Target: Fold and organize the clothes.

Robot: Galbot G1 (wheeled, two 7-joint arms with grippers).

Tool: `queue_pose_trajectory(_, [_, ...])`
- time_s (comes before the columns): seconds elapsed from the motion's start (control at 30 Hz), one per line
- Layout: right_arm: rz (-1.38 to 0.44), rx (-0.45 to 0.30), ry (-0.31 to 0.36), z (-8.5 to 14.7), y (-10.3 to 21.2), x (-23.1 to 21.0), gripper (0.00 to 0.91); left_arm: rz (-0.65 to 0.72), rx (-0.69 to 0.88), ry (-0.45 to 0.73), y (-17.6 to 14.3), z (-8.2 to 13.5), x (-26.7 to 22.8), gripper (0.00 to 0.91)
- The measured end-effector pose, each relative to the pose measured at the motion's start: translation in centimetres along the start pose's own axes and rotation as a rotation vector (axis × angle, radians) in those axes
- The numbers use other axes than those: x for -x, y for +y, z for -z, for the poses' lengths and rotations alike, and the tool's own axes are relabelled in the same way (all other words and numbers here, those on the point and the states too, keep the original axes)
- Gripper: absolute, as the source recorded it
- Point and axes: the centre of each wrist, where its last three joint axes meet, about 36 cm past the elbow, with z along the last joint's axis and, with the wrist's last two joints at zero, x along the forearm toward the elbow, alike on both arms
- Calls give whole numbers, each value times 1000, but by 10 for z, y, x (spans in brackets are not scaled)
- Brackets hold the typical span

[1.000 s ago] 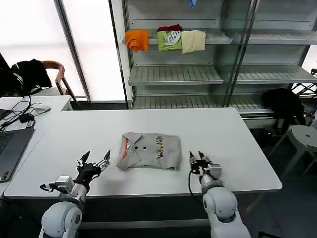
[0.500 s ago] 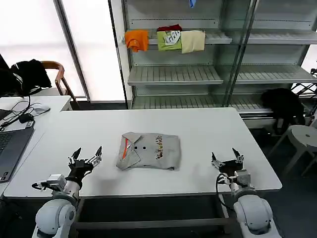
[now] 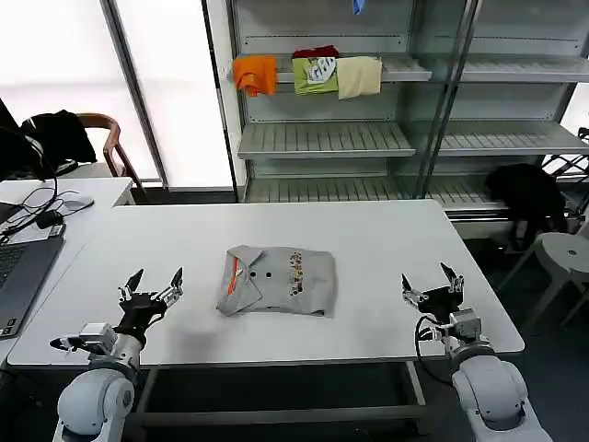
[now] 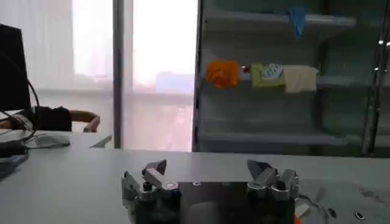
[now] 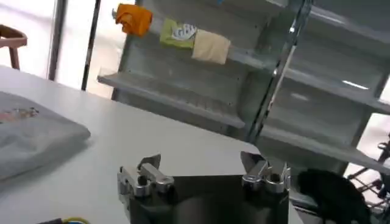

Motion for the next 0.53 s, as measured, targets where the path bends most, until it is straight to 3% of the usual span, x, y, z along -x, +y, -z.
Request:
queue_pose_trajectory(0.3, [-23,27,10,-24,2,4,907,-62,30,-19,7,-6,13,907])
queue_pose_trajectory(0.53, [-41,50,-2,-26,1,3,907,-82,33,-25,20,-16,24,907])
